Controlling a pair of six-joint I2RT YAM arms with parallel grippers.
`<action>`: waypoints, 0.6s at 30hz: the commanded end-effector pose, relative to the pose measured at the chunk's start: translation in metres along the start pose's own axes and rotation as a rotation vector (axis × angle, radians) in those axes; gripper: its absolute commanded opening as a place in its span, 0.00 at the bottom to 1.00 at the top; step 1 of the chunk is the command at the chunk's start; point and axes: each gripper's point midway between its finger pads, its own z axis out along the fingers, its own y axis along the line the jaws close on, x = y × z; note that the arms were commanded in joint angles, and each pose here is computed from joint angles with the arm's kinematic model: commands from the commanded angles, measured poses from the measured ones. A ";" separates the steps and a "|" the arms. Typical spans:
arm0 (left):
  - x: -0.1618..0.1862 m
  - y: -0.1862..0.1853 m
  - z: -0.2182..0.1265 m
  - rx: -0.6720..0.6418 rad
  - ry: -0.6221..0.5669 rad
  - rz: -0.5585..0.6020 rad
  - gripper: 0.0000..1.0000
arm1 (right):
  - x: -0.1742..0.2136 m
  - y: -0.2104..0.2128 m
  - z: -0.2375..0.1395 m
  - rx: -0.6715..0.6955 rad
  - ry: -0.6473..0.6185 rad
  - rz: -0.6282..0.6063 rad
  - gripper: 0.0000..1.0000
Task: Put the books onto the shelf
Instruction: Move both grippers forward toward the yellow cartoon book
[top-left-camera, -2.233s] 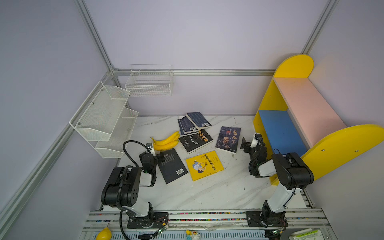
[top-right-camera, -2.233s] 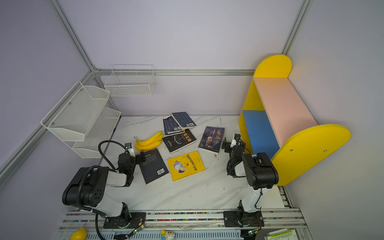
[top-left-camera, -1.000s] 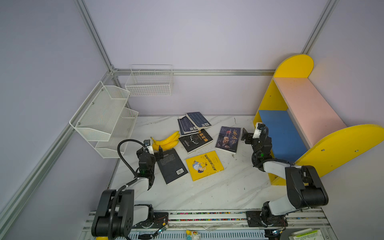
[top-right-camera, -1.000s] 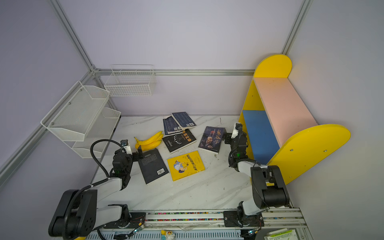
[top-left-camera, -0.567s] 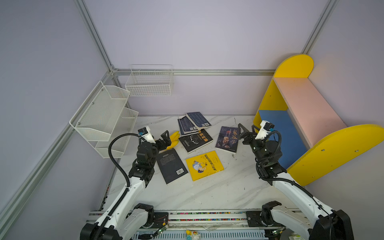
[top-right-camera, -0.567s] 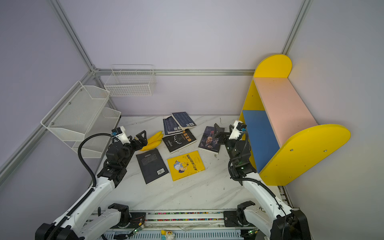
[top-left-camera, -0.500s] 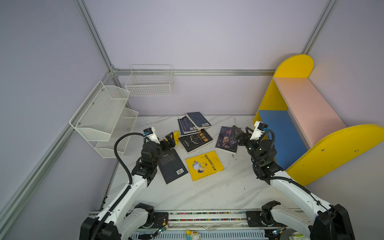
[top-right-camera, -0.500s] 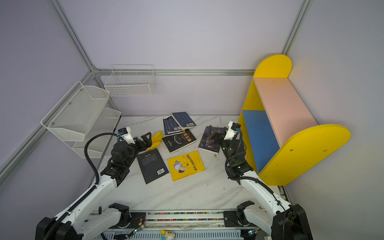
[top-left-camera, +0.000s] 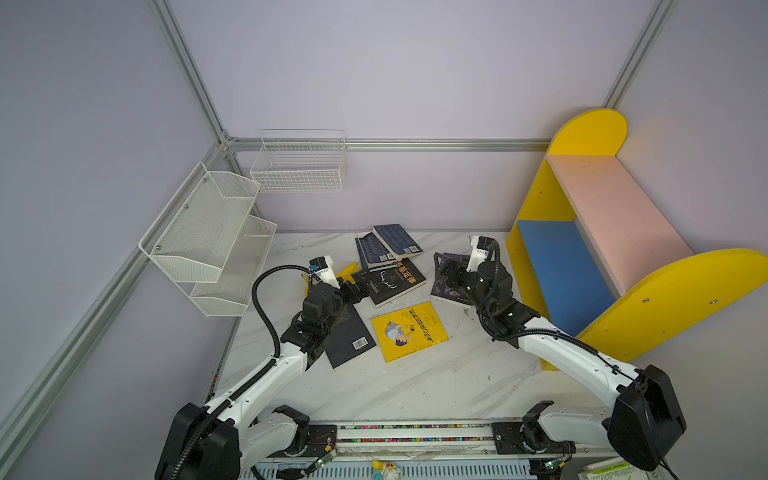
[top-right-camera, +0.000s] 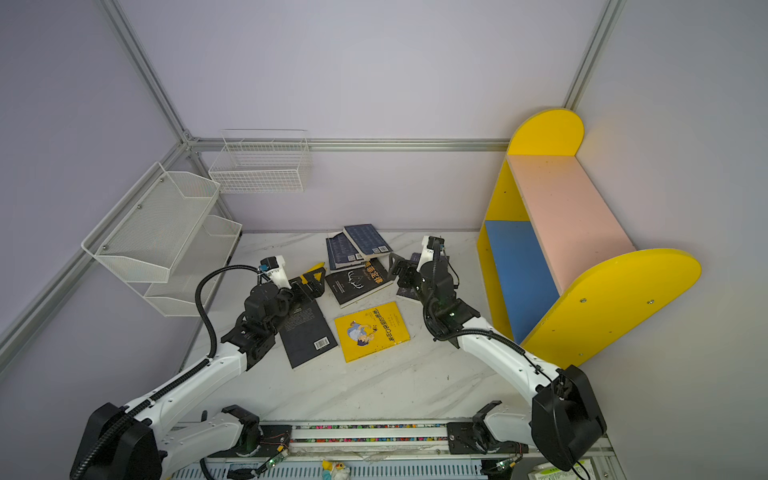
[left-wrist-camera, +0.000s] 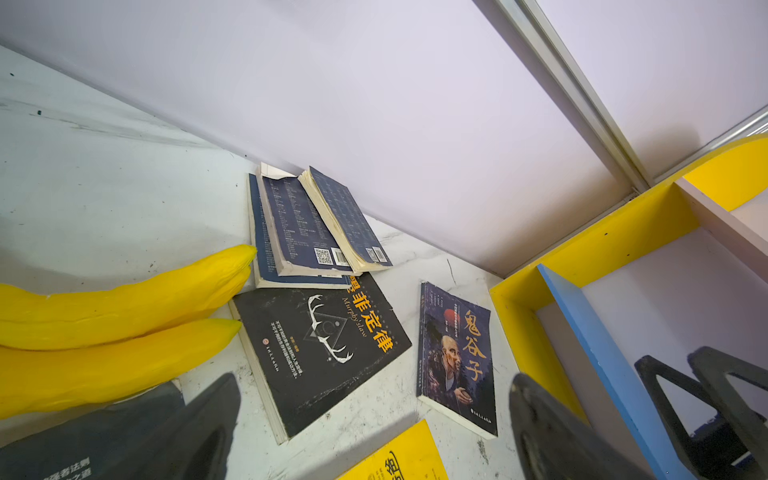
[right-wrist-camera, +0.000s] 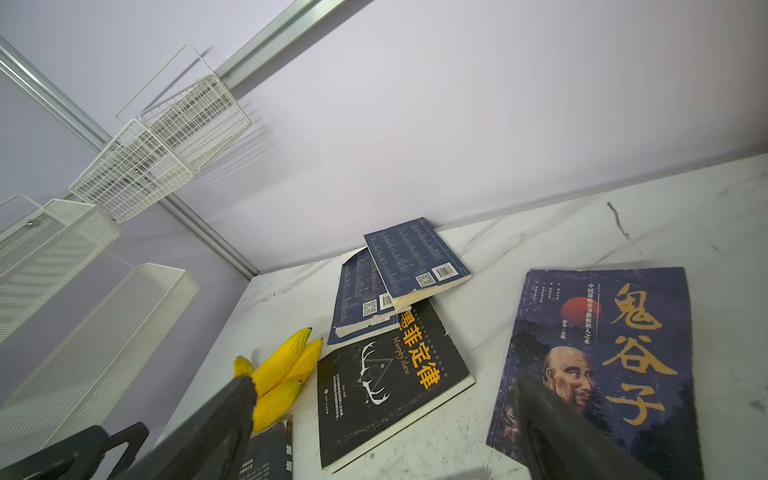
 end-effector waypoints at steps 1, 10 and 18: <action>-0.027 -0.008 0.017 -0.088 0.023 0.082 1.00 | 0.025 -0.032 0.022 0.178 0.066 -0.040 0.97; -0.012 -0.014 0.070 -0.109 0.235 0.236 1.00 | 0.006 -0.050 0.051 0.333 -0.012 -0.173 0.96; 0.012 -0.028 0.094 0.018 0.353 0.144 1.00 | 0.019 -0.076 0.061 0.348 0.028 -0.085 0.97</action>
